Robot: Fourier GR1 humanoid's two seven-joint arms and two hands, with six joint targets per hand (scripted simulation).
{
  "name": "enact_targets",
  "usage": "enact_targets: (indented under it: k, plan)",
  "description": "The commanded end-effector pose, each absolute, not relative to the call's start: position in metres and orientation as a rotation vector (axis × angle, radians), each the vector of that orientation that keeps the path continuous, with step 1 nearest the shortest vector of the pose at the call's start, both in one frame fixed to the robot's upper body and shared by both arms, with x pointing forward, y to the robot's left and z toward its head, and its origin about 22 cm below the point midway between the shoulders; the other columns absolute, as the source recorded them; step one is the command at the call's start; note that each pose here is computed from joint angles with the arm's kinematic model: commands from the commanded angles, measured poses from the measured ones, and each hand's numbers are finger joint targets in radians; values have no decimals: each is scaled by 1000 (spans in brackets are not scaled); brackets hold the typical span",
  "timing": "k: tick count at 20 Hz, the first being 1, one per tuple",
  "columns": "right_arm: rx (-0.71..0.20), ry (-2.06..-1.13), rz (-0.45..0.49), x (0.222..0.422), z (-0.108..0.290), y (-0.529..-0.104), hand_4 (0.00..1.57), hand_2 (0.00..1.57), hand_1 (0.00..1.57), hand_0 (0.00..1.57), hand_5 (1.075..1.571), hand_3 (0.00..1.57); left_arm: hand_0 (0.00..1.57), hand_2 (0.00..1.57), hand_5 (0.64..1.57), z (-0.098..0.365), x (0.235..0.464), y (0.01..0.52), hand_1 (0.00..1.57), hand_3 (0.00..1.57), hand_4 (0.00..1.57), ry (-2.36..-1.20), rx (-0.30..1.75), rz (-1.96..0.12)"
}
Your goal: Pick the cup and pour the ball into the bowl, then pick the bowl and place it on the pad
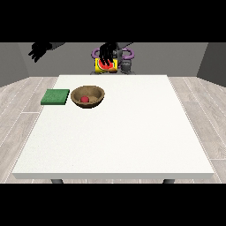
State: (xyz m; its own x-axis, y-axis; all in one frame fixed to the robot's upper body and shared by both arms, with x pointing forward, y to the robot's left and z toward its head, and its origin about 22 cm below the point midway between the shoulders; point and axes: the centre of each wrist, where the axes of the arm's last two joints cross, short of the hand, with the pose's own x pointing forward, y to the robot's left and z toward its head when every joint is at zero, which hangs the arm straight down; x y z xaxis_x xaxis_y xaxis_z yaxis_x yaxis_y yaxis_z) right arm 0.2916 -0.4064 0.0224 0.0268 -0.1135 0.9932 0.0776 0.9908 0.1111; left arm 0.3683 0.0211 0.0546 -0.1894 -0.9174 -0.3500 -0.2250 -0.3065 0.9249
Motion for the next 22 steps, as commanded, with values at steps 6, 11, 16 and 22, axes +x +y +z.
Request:
enact_targets:
  k: [6,11,16,22]
  plan:
    - [-80,-1537,-258,282,21,-422,777,0,0,0,1559,132,635,936,1545,131,399,102,635,669,1285,-1704,957,-745]
    - [-116,-1530,-295,284,18,-418,788,0,0,0,1555,0,0,0,1570,171,400,124,0,0,1120,-1779,465,-344]
    - [-117,-1507,-393,280,-7,-402,747,0,0,0,1563,0,0,0,1566,199,404,189,0,0,1054,-1854,135,-243]
    - [-89,-1551,-431,277,-35,-385,737,0,0,0,1565,0,0,0,1558,252,406,270,0,0,1055,-1893,0,-228]
